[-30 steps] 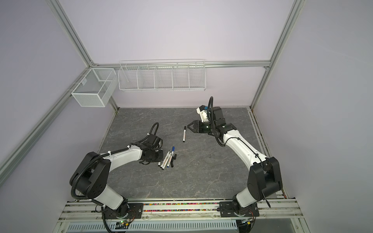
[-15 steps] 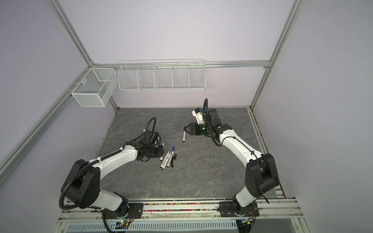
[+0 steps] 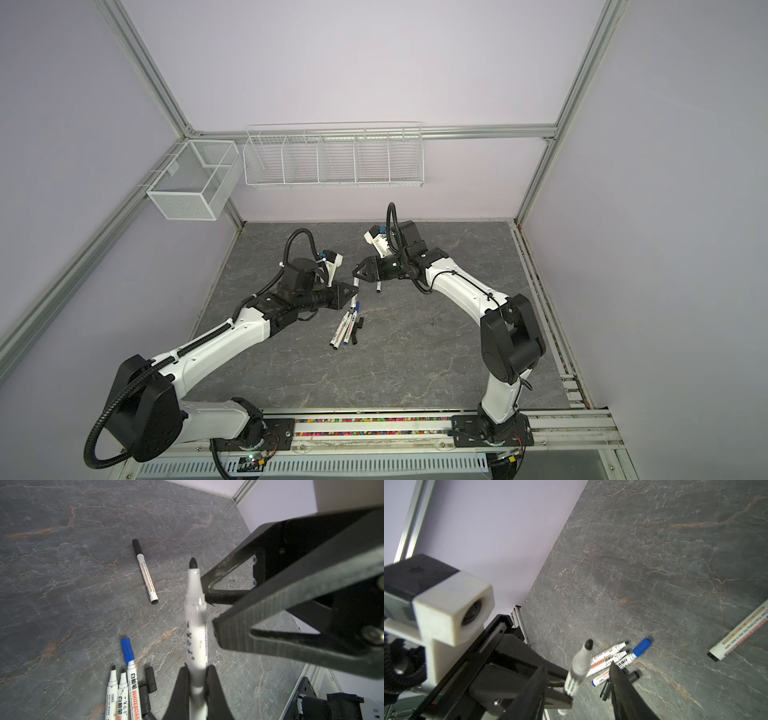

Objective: Insert the pens into the pen caps
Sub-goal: 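Lift the marker upright with the left gripper while the right gripper approaches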

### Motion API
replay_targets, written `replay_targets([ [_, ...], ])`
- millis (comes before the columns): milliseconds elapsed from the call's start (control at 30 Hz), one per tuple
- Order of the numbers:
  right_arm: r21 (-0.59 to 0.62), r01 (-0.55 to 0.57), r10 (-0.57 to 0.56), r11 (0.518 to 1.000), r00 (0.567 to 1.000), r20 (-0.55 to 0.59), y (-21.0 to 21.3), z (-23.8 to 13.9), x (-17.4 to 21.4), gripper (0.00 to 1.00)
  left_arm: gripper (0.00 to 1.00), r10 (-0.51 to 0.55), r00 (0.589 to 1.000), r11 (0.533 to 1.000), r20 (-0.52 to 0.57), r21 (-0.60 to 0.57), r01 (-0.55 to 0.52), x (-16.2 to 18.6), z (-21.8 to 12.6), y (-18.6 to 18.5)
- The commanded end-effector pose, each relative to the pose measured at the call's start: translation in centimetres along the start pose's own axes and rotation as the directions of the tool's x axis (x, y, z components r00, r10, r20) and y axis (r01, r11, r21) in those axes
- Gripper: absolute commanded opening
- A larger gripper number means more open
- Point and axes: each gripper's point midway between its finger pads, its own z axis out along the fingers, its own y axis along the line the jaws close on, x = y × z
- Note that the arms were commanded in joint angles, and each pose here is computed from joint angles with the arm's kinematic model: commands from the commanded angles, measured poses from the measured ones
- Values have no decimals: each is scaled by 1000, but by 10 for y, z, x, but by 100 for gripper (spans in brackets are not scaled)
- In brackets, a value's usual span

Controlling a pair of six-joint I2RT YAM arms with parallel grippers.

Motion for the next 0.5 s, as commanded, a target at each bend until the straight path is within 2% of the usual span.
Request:
replay_targets([
  [0, -34, 11, -11, 999, 1000, -15, 4, 5, -1, 49, 0, 43, 998, 998, 50, 32, -44, -13, -7, -11],
  [67, -44, 7, -8, 999, 1000, -18, 5, 7, 0, 45, 0, 45, 997, 998, 57, 35, -48, -15, -8, -13],
  [267, -53, -3, 1, 999, 1000, -24, 3, 13, 1, 43, 0, 46, 996, 998, 81, 41, -49, -20, -7, -14],
  [367, -56, 3, -4, 998, 1000, -17, 4, 14, -2, 37, 0, 47, 996, 998, 75, 42, -50, -19, -5, -14],
  [467, -61, 11, -12, 998, 1000, -7, 5, 13, -4, 27, 0, 43, 997, 998, 68, 36, -46, -17, -4, -12],
])
